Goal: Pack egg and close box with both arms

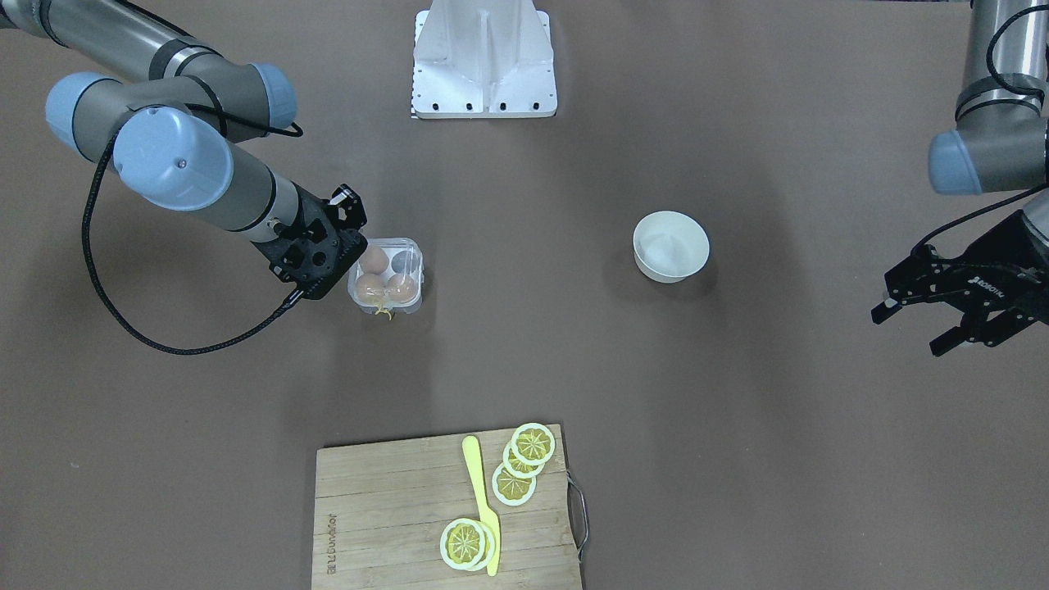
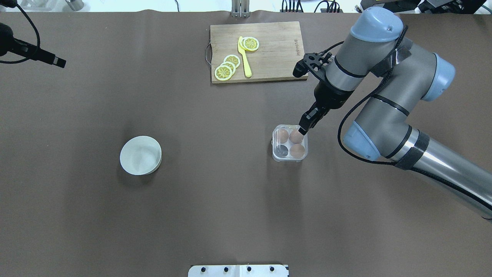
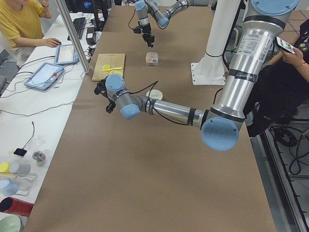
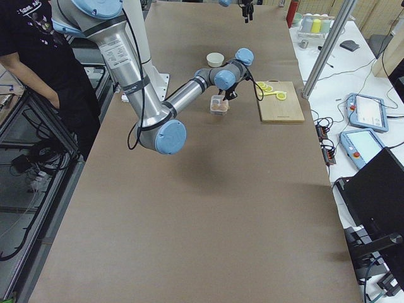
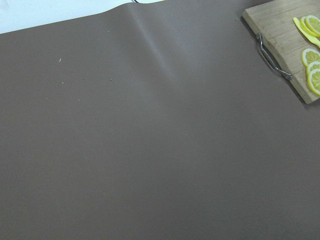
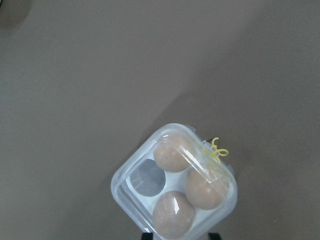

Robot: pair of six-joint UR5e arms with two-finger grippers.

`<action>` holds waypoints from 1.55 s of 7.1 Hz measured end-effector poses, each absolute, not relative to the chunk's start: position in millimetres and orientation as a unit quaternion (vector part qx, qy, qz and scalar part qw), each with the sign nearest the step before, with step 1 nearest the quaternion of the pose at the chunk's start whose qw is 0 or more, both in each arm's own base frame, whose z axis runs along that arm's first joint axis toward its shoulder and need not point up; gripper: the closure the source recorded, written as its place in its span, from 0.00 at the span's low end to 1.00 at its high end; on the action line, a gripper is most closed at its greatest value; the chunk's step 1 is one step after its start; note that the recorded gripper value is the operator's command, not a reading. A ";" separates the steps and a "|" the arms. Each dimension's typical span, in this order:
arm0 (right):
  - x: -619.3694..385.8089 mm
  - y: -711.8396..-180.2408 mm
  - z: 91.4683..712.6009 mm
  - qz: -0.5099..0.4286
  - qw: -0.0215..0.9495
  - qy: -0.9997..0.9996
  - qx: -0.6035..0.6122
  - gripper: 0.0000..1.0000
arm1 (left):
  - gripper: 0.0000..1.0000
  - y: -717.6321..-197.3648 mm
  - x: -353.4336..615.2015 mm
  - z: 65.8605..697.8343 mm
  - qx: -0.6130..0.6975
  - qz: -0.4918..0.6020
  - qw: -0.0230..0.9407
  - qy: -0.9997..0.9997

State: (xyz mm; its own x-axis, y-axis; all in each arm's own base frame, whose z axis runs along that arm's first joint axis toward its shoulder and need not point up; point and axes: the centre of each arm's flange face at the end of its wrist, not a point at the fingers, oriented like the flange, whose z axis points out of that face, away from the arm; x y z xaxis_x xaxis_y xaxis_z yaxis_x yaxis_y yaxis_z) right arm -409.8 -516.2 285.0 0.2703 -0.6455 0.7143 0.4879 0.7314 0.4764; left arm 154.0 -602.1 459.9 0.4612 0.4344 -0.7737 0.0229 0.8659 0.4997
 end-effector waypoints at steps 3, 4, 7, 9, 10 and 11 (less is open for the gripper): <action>-318.2 -564.4 324.5 -0.283 0.828 -0.477 0.084 0.00 | 0.06 -594.6 126.9 489.1 0.216 0.099 0.836 0.495; -270.3 -579.2 354.8 -0.243 0.844 -0.472 0.079 0.00 | 0.05 -587.9 107.2 509.8 0.212 0.090 0.843 0.485; -147.6 -601.1 403.2 -0.151 0.871 -0.458 0.096 0.00 | 0.04 -586.1 31.8 564.1 0.184 0.114 0.879 0.425; -101.0 -614.2 412.6 -0.112 0.889 -0.429 0.114 0.00 | 0.04 -583.7 -9.1 584.1 0.155 0.107 0.894 0.407; -89.3 -621.5 427.2 -0.095 0.909 -0.387 0.122 0.00 | 0.04 -580.9 -18.0 591.4 0.148 0.101 0.898 0.402; -76.6 -628.9 455.6 -0.078 0.925 -0.354 0.113 0.00 | 0.04 -577.8 -21.0 598.0 0.142 0.097 0.900 0.400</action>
State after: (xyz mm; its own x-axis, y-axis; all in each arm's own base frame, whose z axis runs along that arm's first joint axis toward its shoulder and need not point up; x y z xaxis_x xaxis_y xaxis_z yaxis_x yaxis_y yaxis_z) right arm -76.6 -628.9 455.6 0.7375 -0.2245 0.6370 0.0644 0.9622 0.2646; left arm -21.0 -577.8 598.0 0.6609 0.2889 -0.6926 -0.0617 0.9407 0.3335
